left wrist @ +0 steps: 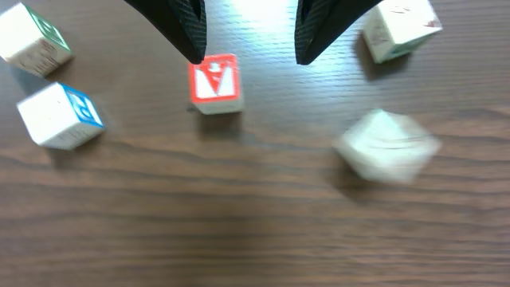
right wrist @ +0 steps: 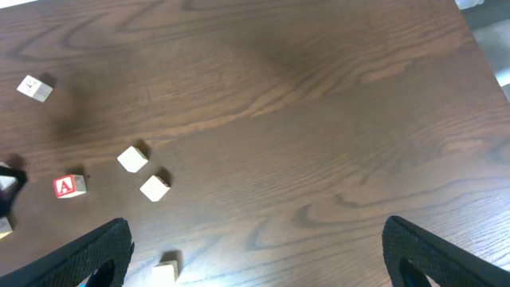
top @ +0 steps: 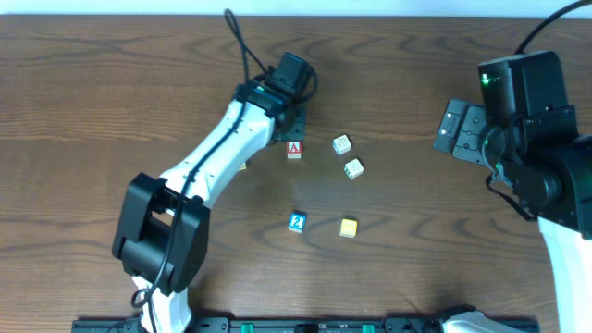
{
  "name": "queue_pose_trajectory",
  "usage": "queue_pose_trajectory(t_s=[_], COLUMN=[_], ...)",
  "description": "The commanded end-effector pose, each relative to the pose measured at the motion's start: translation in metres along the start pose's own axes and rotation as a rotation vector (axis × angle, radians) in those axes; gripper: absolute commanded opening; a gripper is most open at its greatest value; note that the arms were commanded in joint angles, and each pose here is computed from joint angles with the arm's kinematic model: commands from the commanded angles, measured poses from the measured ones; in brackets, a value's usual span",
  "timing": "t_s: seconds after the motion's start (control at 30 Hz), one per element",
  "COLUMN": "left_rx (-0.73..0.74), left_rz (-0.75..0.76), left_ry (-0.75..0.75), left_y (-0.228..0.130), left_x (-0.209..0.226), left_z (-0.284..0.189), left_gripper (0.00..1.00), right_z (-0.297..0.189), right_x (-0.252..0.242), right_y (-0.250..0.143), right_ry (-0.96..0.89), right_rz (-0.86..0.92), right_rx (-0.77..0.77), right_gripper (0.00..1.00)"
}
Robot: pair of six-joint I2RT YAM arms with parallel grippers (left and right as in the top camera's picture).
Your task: Spell out Ai2
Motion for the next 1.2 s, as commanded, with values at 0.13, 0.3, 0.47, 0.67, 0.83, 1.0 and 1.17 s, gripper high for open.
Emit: queue_pose_trajectory(t_s=[0.13, 0.3, 0.47, 0.67, 0.83, 1.0, 1.17], left_rx=[-0.020, -0.037, -0.018, 0.015, 0.019, 0.049, 0.072], left_rz=[0.023, -0.018, -0.141, -0.323, -0.304, -0.257, -0.219], left_ry=[0.045, 0.154, 0.227, 0.141, 0.080, 0.077, 0.085], left_y=[-0.001, 0.001, 0.003, 0.012, 0.018, 0.016, 0.015], left_x=[-0.003, 0.012, 0.043, 0.088, 0.105, 0.105, 0.106], left_z=[-0.003, -0.003, -0.002, 0.003, 0.014, 0.031, 0.051], left_gripper=[0.34, 0.34, 0.38, 0.45, 0.67, 0.51, 0.45], right_z=[-0.003, -0.003, -0.002, -0.003, -0.003, -0.003, -0.003], right_x=[-0.003, -0.004, -0.002, -0.001, -0.001, -0.001, -0.001], right_y=[-0.001, -0.003, -0.004, -0.005, -0.005, -0.005, -0.006], right_ry=[0.007, 0.002, 0.029, 0.044, 0.043, 0.043, 0.042], right_rz=[-0.007, -0.011, -0.018, -0.023, -0.024, -0.024, -0.025], right_rx=[-0.003, 0.005, 0.028, 0.037, 0.039, 0.039, 0.040], right_gripper=[0.99, 0.99, 0.99, 0.99, 0.99, 0.99, 0.99])
Point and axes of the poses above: each gripper's point midway between its finger pads, its own z axis out along the fingers, its own x axis along the line the jaws close on, y = z × x, the point moved 10 cm from there along -z, back along the fingers, and after that the axes turned 5 degrees about z, right-handed, at the moved point
